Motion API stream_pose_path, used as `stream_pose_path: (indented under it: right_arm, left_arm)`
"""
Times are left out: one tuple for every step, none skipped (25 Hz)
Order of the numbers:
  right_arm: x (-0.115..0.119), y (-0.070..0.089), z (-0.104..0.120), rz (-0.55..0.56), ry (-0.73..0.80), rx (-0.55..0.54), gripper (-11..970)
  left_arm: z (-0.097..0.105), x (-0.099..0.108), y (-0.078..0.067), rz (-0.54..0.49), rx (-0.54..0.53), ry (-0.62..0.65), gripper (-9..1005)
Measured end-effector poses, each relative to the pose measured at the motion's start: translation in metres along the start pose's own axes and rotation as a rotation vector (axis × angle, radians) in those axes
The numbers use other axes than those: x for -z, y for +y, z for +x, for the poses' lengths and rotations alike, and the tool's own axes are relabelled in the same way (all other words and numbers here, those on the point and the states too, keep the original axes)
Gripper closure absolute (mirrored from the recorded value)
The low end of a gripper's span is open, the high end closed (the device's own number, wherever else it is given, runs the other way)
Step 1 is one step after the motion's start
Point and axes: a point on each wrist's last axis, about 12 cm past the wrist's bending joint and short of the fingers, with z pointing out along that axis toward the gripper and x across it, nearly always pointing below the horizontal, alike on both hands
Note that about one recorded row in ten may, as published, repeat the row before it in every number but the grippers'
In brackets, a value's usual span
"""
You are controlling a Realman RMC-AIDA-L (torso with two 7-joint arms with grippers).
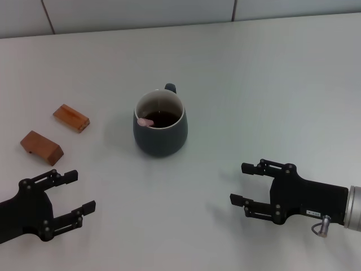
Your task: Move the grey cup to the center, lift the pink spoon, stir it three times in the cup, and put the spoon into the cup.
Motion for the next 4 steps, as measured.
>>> stream_pose_path:
  right_arm:
    - [0.0, 0.0, 0.0, 0.0, 0.0, 0.0, 217]
    - [0.0, 0.0, 0.0, 0.0, 0.0, 0.0, 217]
    - [0.0, 0.0, 0.0, 0.0, 0.0, 0.0, 217]
    - [0.0, 0.0, 0.0, 0.0, 0.0, 0.0, 217]
  left_arm:
    - [-0.0001, -0.0001, 0.0001, 0.0, 0.0, 0.0, 260]
    - [-0.0002, -0.0002, 0.0002, 0.0, 0.001, 0.0, 260]
    - [-0.0003, -0.0003, 0.0002, 0.001, 0.001, -0.001, 260]
    - [-0.0003, -0.0004, 0.0001, 0.001, 0.001, -0.001, 260]
